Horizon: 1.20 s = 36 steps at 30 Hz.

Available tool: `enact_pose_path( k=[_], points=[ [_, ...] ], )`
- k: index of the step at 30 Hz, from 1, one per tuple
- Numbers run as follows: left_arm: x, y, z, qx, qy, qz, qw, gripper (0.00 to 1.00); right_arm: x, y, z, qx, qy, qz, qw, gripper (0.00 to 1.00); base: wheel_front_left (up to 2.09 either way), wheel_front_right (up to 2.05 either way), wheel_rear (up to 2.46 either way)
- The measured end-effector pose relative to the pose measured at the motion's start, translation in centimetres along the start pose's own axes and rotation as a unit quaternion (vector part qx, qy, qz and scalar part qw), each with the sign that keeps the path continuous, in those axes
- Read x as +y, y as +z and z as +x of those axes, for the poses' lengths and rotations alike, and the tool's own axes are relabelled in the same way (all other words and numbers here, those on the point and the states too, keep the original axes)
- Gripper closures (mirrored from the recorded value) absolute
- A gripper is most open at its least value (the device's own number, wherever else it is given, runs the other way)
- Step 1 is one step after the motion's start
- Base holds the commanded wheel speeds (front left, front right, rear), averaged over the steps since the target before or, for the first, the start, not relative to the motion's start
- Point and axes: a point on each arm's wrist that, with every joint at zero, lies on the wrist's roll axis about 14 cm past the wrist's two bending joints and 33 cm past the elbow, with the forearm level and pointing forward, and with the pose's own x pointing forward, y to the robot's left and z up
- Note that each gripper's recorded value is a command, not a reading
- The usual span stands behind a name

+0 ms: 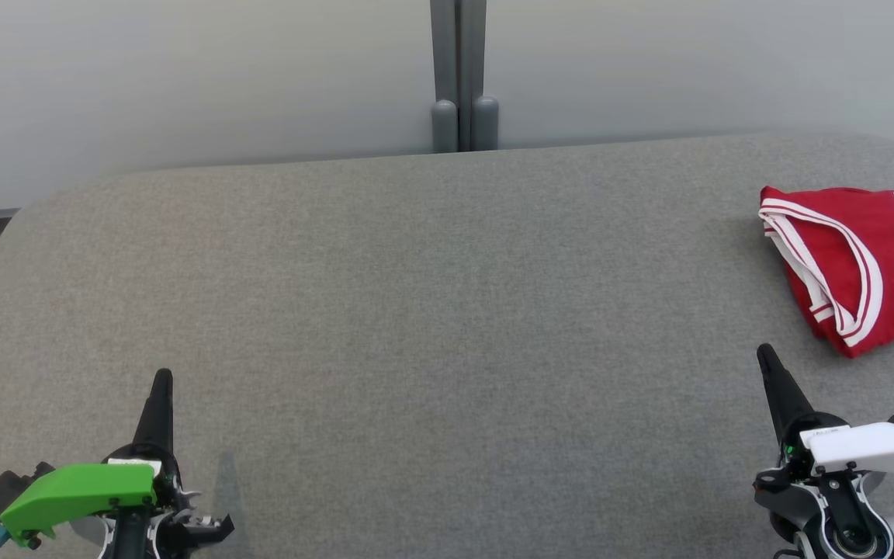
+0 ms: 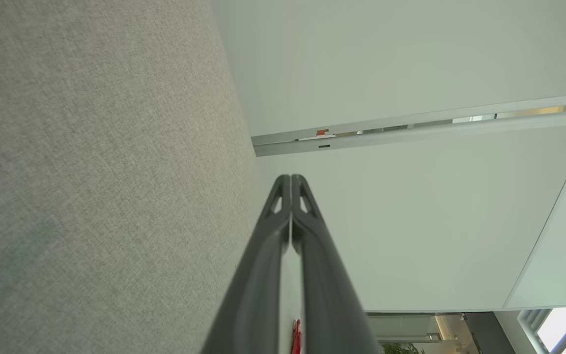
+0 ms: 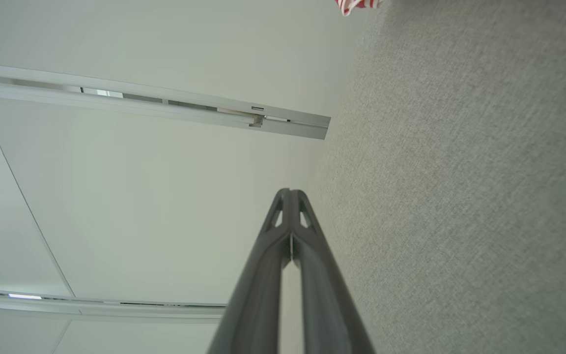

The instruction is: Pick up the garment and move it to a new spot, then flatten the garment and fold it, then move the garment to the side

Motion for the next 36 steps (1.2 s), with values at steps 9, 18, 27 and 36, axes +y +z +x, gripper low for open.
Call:
enact_pose_path(
  k=[9, 18, 27, 36],
  points=[
    [-0.6, 0.2, 0.2, 0.002, -0.01, -0.028, 1.0, 1.0, 0.3, 0.1, 0.0, 0.002, 0.006, 0.032, 0.999, 1.0, 0.0, 0.0, 0.0],
    [-1.1, 0.3, 0.3, 0.003, -0.018, -0.054, 0.998, 1.0, 0.6, 0.1, 0.0, 0.004, 0.012, 0.062, 0.998, 1.0, 0.0, 0.0, 0.0],
    [-1.4, 0.3, 0.4, 0.005, -0.023, -0.066, 0.998, 1.0, 0.8, 0.2, 0.0, 0.004, 0.017, 0.076, 0.997, 1.0, 0.0, 0.0, 0.0],
    [-1.4, 0.4, 0.4, 0.004, -0.023, -0.066, 0.998, 1.0, 0.8, 0.2, 0.0, 0.004, 0.017, 0.076, 0.997, 1.0, 0.0, 0.0, 0.0]
  ],
)
